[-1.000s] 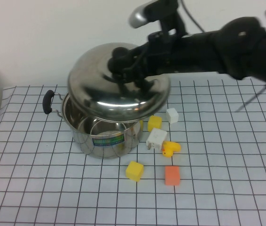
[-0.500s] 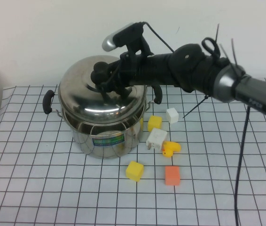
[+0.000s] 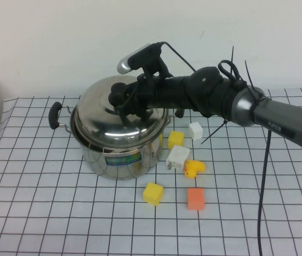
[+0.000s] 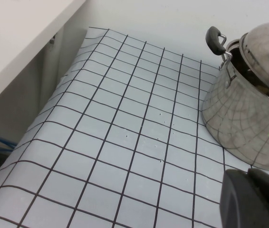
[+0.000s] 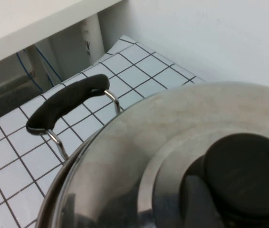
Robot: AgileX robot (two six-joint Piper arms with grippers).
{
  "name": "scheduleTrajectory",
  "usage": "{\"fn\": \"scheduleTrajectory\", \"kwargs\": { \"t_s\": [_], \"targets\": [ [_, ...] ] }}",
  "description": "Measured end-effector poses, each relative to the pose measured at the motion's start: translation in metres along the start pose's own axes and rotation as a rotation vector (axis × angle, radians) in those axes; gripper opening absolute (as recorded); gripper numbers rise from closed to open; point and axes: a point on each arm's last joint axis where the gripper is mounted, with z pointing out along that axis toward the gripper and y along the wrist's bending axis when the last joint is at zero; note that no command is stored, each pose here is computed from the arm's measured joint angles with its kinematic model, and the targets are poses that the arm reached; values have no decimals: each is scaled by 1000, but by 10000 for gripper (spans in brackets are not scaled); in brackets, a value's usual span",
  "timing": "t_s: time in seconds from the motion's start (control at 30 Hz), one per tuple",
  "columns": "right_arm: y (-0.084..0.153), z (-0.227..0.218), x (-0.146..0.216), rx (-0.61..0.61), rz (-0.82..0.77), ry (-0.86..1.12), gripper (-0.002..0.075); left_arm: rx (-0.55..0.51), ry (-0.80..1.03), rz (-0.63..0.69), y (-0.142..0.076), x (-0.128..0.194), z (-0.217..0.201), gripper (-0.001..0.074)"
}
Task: Cover the pot
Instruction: Place the pot lid on the pot
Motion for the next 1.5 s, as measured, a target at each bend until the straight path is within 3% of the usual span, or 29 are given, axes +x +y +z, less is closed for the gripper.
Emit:
{"fn": "scheduleTrajectory", "kwargs": {
  "t_s": [1.5],
  "targets": [
    [2,1,-2,-15,-11,-25,344,0,0,4,0,0,0,-3]
  ]
}}
